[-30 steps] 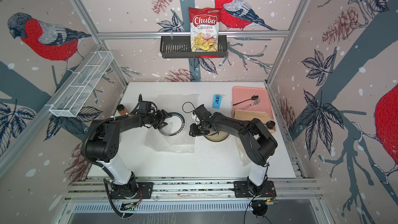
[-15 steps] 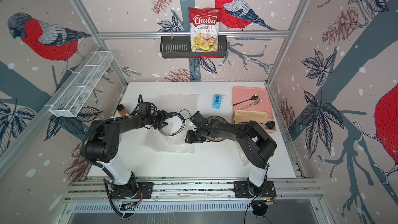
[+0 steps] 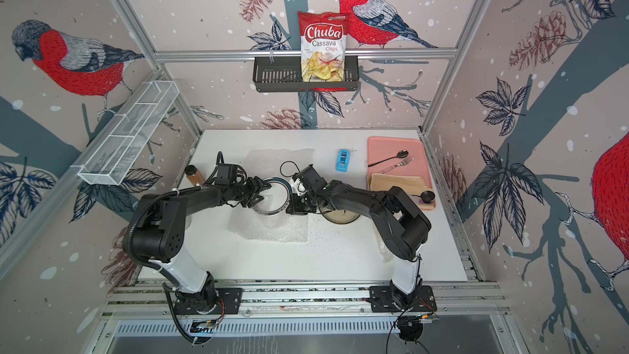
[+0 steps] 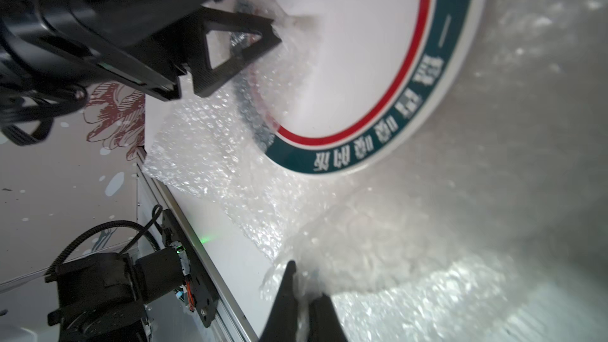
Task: Wrap dinner plates in bubble wrap
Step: Wrap the plate in the bubble wrap.
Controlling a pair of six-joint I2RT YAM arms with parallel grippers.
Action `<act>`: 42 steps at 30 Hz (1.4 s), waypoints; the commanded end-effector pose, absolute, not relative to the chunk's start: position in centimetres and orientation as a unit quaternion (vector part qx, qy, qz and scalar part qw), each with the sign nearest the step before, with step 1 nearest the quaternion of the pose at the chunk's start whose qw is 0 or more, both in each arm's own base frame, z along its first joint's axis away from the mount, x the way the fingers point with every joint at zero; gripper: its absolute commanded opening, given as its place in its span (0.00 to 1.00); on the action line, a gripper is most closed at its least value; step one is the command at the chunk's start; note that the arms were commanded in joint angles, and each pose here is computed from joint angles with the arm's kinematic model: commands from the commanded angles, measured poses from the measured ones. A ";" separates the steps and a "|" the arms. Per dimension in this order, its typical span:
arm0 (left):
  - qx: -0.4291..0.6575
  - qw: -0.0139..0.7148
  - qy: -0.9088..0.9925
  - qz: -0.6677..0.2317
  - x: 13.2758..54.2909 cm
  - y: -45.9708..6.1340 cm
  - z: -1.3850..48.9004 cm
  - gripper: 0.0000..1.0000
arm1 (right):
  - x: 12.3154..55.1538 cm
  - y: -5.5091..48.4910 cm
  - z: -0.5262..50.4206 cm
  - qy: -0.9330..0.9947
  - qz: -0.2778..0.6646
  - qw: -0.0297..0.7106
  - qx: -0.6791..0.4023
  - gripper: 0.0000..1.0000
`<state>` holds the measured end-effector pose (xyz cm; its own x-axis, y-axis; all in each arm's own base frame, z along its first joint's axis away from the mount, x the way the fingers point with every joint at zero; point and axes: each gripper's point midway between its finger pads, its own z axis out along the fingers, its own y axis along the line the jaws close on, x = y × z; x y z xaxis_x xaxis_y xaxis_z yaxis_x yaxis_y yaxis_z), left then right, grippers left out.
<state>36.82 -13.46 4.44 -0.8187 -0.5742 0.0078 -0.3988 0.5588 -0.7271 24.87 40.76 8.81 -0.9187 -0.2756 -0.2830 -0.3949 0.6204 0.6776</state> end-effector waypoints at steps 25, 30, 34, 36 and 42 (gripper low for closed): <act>-0.320 0.072 0.880 -0.342 32.7 -11.2 1.8 0.77 | 34.2 48.5 5.8 0.863 0.490 0.043 -0.114 0.09; -0.320 0.073 0.879 -0.347 32.8 -11.3 1.9 0.77 | 34.2 47.9 3.9 0.876 0.471 0.037 -0.101 0.12; -0.313 0.084 0.874 -0.361 33.4 -11.6 2.7 0.76 | 34.4 47.7 3.5 0.881 0.460 0.043 -0.099 0.32; -0.308 0.084 0.874 -0.365 33.4 -11.7 3.0 0.74 | 34.6 47.3 3.0 0.888 0.448 0.046 -0.092 0.37; -0.291 0.082 0.878 -0.372 33.1 -12.5 3.5 0.63 | 35.4 46.6 3.3 0.889 0.450 0.054 -0.066 0.44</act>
<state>34.82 -12.44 4.68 -0.8105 -0.5853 0.0241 -0.4029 0.5270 -0.7483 34.58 47.59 4.31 -0.9780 -0.1240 -0.1678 -0.2082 0.5256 0.8249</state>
